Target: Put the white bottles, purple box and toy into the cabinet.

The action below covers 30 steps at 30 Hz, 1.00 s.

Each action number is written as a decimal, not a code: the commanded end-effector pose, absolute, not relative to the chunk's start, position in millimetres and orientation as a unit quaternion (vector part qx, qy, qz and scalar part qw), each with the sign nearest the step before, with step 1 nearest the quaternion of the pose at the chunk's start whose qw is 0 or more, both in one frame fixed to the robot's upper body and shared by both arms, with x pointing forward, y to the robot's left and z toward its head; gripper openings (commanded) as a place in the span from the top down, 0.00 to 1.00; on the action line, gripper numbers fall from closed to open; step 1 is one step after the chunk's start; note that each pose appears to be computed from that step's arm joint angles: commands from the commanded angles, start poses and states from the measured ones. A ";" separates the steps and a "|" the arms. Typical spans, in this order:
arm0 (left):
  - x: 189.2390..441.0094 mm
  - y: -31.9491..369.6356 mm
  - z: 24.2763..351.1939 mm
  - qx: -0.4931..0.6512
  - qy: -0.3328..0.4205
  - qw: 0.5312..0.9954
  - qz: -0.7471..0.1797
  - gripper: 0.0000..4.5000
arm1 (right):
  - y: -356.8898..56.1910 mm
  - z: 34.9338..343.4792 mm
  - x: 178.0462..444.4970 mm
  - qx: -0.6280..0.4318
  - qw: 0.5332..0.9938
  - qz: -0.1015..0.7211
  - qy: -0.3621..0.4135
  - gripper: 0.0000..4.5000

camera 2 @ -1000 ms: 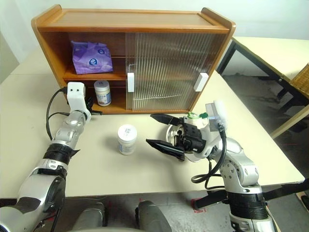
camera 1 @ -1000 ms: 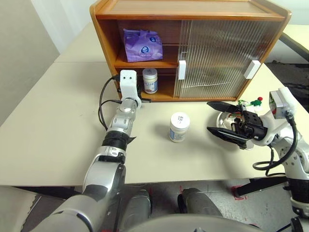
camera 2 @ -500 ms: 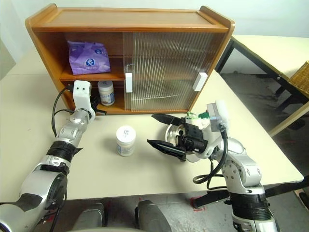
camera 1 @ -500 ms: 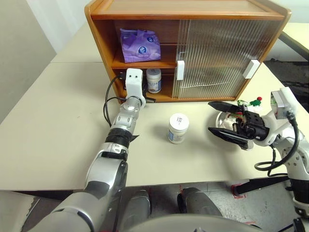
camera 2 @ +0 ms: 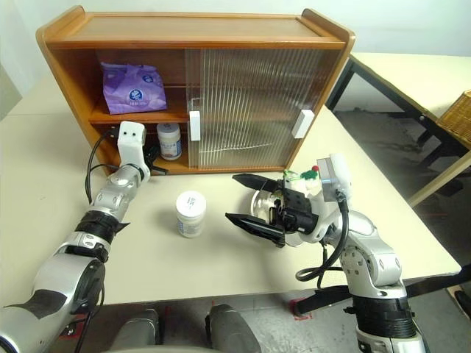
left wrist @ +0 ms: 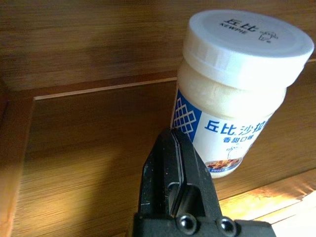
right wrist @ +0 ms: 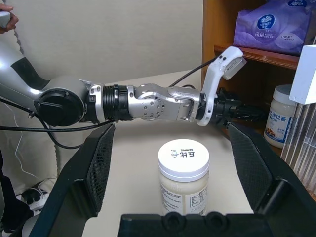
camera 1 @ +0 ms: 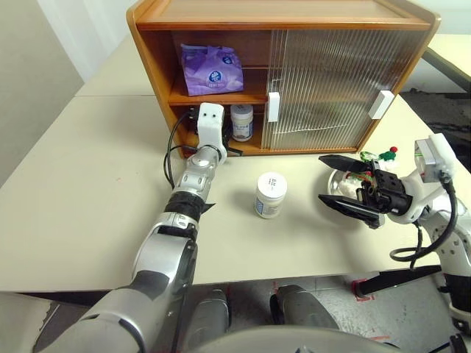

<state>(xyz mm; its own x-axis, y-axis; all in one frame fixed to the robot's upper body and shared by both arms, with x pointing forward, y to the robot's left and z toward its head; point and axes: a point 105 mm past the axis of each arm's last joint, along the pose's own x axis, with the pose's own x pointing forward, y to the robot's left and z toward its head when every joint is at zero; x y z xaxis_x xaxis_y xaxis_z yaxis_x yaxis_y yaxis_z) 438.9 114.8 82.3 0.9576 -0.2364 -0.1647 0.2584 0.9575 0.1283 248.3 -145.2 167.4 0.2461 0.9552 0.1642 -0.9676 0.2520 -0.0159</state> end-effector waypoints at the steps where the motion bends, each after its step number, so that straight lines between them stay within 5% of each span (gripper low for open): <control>1: 440.4 103.0 84.0 0.082 0.073 0.983 -0.150 0.99 | -145.9 171.1 245.9 0.038 0.789 0.608 -0.074 0.00; 30: 439.3 90.1 80.1 0.073 0.080 0.976 -0.191 0.99 | -144.7 168.3 245.2 0.040 0.794 0.602 -0.071 0.00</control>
<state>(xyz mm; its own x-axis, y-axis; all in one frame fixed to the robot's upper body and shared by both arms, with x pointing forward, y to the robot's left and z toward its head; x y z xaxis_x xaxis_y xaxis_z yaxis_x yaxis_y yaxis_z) 440.5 90.9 82.9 0.9183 -0.3547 -0.1758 0.3763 0.9199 0.1101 245.4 -144.7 166.9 0.2656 0.9503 0.1626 -0.9624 0.2713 -0.0136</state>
